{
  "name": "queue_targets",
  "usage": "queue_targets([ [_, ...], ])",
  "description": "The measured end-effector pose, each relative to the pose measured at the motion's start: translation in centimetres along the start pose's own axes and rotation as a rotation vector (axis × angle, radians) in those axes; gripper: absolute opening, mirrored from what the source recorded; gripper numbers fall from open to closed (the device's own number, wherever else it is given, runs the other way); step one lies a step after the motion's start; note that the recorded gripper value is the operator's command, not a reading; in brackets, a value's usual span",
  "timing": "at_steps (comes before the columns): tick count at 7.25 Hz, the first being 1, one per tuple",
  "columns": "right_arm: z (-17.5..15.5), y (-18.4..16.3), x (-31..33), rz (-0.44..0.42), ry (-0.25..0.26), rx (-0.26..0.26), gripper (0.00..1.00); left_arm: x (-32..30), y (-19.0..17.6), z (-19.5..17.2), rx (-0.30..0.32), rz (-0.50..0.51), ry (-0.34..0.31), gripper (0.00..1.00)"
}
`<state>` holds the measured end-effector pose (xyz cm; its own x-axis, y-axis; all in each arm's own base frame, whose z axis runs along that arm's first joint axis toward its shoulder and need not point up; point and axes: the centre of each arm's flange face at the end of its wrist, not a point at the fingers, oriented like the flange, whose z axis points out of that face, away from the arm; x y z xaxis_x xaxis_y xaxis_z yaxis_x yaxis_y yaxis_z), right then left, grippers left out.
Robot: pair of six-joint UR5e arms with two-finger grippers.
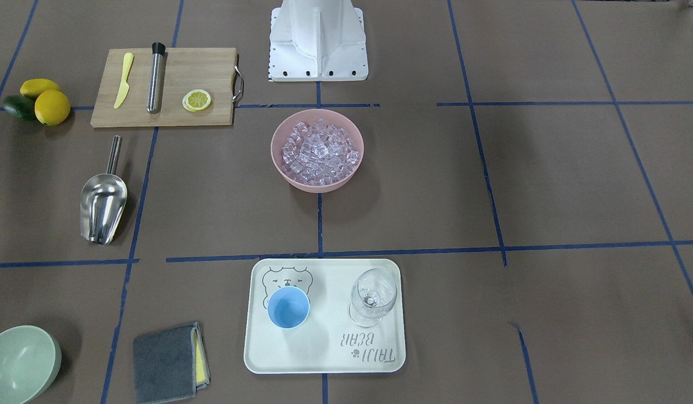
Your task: Put ice in cup with scoop
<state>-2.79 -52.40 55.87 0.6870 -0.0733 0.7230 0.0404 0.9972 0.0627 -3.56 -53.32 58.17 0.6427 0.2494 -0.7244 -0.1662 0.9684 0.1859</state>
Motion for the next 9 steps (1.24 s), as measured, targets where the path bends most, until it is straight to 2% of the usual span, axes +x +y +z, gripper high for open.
queue_targets([
  [4,-0.1,0.1,-0.1,-0.004,-0.001,0.003,1.0,1.5,-0.2,-1.8,0.028,0.019,-0.004,1.0],
  [7,-0.3,0.0,-2.5,-0.054,-0.04,0.057,1.0,4.0,-0.7,-2.7,0.049,0.063,0.007,1.0],
  [8,-0.2,0.0,-4.6,-0.105,-0.06,0.089,1.0,6.4,-1.5,-1.6,0.032,0.114,0.016,1.0],
  [9,0.0,0.4,-7.0,-0.129,-0.084,0.107,1.0,10.8,-3.1,0.4,0.008,0.21,0.033,1.0],
])
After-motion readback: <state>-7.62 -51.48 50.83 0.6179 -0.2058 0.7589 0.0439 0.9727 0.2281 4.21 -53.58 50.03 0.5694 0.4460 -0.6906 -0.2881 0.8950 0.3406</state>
